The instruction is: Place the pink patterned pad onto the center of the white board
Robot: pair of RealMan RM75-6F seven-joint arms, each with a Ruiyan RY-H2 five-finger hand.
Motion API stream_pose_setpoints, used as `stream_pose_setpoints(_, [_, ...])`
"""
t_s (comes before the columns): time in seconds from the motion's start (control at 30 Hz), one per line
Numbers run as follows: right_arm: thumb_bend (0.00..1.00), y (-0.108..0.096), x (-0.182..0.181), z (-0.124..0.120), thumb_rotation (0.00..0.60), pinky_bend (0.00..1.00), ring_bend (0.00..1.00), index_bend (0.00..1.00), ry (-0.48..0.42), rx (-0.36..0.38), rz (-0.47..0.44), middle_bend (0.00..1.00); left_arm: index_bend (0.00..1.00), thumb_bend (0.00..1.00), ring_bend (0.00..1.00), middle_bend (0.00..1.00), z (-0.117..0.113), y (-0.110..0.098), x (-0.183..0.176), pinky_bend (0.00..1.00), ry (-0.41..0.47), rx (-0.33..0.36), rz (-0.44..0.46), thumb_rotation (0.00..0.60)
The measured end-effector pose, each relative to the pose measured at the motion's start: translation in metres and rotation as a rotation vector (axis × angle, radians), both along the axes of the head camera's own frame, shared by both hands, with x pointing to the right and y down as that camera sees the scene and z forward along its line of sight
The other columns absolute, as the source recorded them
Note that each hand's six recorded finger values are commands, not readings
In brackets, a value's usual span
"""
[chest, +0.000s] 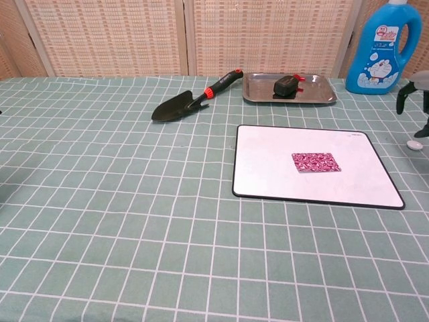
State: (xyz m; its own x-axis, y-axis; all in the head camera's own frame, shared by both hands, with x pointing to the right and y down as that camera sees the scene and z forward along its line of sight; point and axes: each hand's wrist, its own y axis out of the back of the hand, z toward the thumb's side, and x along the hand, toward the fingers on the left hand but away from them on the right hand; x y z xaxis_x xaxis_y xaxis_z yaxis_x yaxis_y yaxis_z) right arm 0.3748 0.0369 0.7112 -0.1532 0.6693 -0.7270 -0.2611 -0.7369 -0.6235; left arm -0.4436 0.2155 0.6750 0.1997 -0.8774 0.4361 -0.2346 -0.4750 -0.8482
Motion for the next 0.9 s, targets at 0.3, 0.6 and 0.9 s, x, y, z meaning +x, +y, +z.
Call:
stream_pose_setpoints(0.3, [0.22,0.002,0.028,0.023,0.6,1.0,0.94,0.44,0.038,-0.001,0.025,0.98,0.0,0.22,0.0,0.0,0.003,0.0,-0.001,0.0,-0.008,-0.008,-0.012,0.6])
stream_pose_setpoints(0.6, [0.21,0.002,0.039,0.029,0.6,1.0,0.94,0.42,0.036,0.018,0.066,0.98,0.0,0.22,0.0,0.0,0.002,0.0,-0.001,0.0,0.004,-0.007,-0.016,0.6])
stream_pose_setpoints(0.9, [0.19,-0.001,0.058,0.034,0.6,1.0,0.94,0.42,0.012,0.053,0.154,0.99,0.0,0.22,0.0,0.0,0.003,0.0,-0.001,0.0,0.007,-0.012,-0.02,0.6])
